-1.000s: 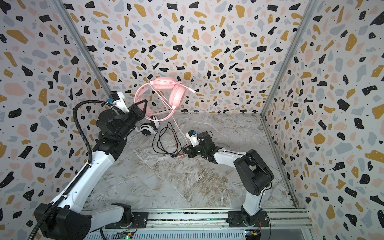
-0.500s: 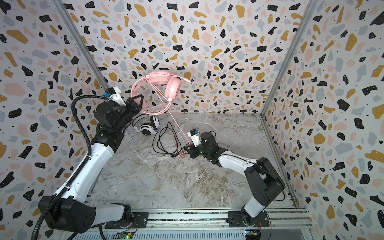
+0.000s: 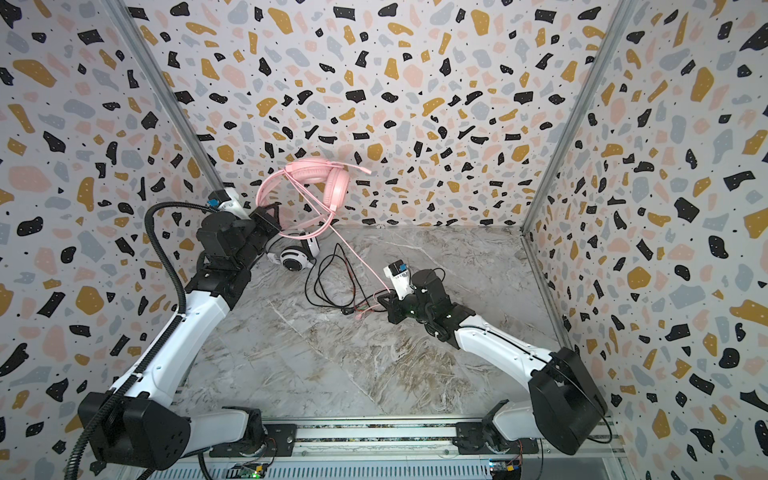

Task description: Wrap the headphones

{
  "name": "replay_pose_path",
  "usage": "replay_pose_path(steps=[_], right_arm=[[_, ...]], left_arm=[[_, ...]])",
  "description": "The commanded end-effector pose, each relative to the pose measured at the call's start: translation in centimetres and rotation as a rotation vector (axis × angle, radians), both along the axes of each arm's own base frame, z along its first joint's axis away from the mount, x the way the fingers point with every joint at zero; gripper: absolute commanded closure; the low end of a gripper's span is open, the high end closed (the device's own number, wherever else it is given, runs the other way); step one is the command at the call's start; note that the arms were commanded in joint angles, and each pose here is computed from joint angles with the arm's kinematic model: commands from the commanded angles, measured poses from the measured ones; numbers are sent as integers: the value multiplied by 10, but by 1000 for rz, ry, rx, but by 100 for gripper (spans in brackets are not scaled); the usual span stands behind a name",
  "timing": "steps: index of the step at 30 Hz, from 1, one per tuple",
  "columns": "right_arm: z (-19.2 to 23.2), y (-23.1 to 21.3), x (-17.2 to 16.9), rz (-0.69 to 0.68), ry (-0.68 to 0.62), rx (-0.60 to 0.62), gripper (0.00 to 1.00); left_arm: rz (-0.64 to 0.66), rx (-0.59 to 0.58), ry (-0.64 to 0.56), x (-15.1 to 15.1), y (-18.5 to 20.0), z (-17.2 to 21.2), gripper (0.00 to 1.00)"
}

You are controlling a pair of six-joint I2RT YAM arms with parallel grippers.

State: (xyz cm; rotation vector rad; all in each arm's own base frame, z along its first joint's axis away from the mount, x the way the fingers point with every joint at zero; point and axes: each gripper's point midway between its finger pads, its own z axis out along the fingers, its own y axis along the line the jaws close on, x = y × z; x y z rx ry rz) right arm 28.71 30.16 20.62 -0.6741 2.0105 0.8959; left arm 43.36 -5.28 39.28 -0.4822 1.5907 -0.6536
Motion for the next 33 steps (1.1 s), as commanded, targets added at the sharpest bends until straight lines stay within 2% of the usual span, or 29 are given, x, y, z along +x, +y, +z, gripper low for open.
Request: replay_pose_path(steps=[1,3,5,11,18,33], right_arm=[[-11,-24,-4,-59,22,-81,98],[-3,-33,-4,-72,16,-55,98],[6,-39,-3,-84,3,-41,98],[29,-52,-2,-130,-53,-57,98],[51,-51,-8,-111,-78,-27,98],[76,-62,-12,-140,-137,-39,98]], left_arm=[[34,-23,-254,-19,12,67,100],[10,-6,-226,-18,7,54,100],[39,7,-189,-18,12,38,100],[51,99,-130,-27,15,11,100],[162,171,-31,-42,37,-20,100],[129,264,130,-34,29,-83,100]])
